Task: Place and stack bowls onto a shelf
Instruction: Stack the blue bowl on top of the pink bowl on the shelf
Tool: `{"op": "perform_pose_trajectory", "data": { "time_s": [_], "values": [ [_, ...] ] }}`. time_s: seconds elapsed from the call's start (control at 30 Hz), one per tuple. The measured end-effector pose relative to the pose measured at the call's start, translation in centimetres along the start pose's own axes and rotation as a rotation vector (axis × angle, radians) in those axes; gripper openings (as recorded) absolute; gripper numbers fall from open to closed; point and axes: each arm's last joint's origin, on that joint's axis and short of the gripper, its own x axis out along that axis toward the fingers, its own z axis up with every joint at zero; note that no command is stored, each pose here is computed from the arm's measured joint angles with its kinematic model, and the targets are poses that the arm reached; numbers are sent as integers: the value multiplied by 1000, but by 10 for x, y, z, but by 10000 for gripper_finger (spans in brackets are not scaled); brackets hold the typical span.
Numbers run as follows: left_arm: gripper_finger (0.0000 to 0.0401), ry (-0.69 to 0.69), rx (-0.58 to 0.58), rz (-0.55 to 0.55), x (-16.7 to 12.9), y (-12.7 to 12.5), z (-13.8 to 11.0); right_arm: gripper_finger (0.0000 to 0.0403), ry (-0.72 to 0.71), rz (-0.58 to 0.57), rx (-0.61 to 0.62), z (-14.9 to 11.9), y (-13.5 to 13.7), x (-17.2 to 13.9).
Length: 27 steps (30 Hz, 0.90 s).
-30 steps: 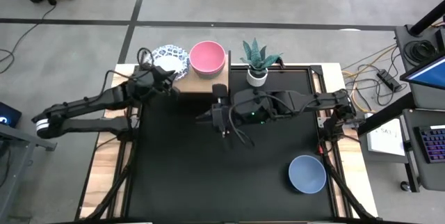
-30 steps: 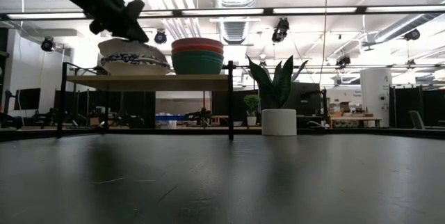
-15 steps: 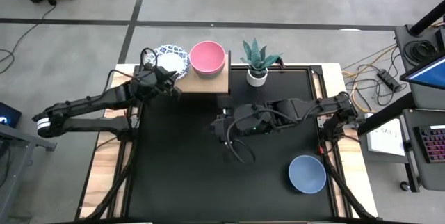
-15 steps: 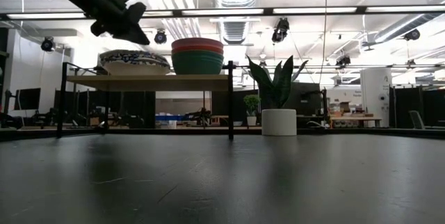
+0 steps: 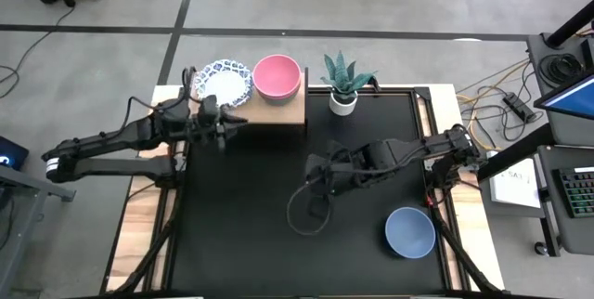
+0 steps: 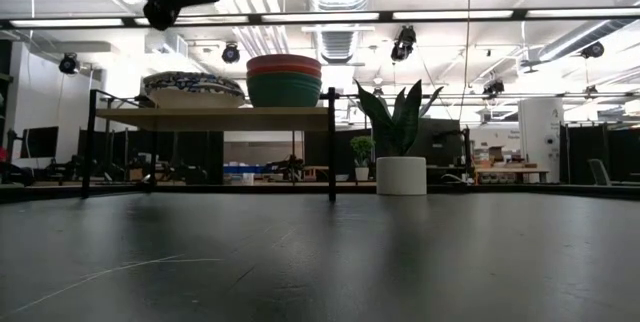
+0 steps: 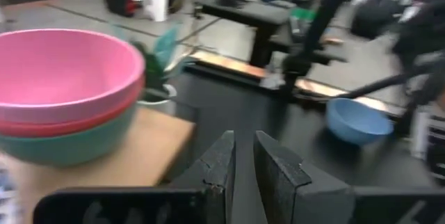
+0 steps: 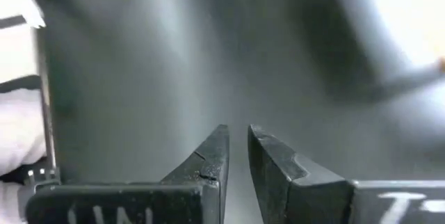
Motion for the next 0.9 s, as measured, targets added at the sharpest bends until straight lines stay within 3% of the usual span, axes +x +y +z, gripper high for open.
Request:
{"op": "perform_pose_trajectory", "data": {
  "time_s": [0.1, 0.23, 0.43, 0.63, 0.9],
  "values": [
    [35, -7, 0, -67, -5, -10, -1, 43, 124, -41, 124, -19, 3, 10],
    [36, -16, 13, -143, -10, -21, -1, 43, 304, -13, 284, -48, 17, 24],
    [36, -29, 27, -190, -12, -28, 0, 43, 513, -36, 459, -98, 42, 35],
    [36, -94, 36, -201, -12, -29, 6, 43, 514, -48, 569, -134, 62, 29],
    [36, -119, 73, -201, -11, -29, 8, 53, 480, -209, 829, -172, 56, 14]
  ]
}}
